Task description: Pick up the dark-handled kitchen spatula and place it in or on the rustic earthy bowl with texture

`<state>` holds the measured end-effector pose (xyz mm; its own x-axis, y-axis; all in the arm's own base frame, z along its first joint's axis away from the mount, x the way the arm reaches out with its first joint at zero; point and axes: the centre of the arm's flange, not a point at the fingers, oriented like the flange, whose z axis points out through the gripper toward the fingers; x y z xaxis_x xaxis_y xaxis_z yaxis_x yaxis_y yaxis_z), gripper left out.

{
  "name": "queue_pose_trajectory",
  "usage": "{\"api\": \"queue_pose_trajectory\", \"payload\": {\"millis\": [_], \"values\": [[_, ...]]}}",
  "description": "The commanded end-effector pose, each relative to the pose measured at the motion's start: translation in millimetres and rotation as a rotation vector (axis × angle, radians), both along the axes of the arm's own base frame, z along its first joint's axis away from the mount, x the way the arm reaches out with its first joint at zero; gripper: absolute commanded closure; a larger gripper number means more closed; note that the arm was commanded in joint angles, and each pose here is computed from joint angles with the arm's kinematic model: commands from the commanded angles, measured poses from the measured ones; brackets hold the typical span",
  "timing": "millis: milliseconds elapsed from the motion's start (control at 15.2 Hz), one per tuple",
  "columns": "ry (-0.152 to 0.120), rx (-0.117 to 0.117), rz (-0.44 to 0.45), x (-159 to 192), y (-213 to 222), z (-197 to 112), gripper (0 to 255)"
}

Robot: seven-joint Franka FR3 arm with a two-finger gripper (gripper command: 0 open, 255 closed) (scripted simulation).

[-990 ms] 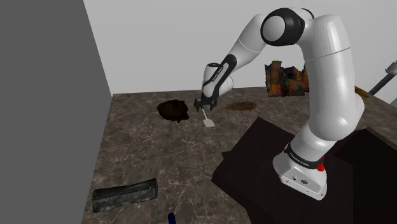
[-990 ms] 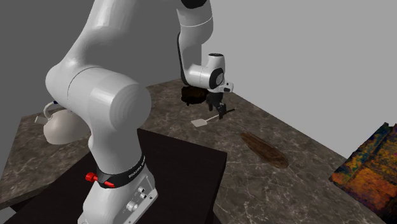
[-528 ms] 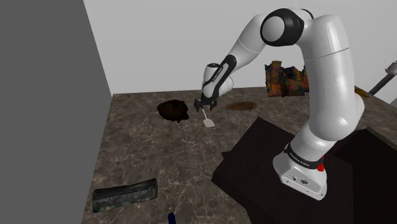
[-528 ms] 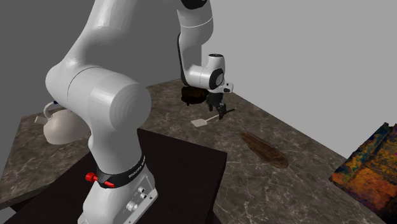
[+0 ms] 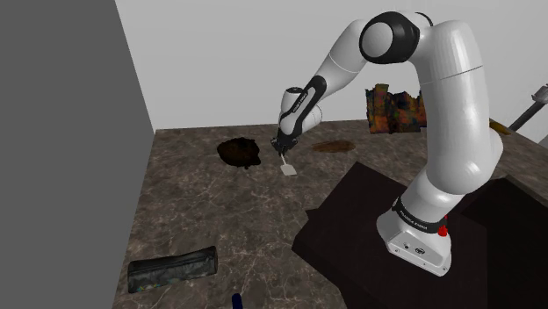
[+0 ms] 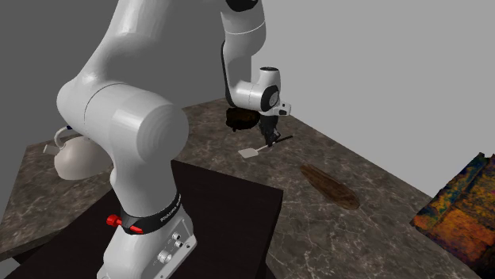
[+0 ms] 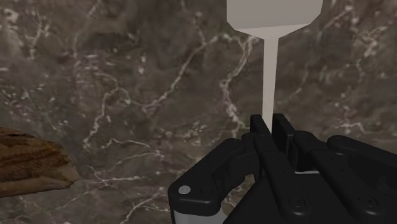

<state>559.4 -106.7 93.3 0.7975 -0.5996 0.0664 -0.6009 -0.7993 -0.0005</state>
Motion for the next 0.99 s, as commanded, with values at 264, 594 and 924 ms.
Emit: {"api": "queue_pose_trajectory", "payload": {"millis": [264, 594, 924], "values": [[0.000, 0.000, 0.000, 0, 0, 16, 255], [0.000, 0.000, 0.000, 0, 0, 42, 255], [0.000, 0.000, 0.000, 0, 0, 68, 255]]}}
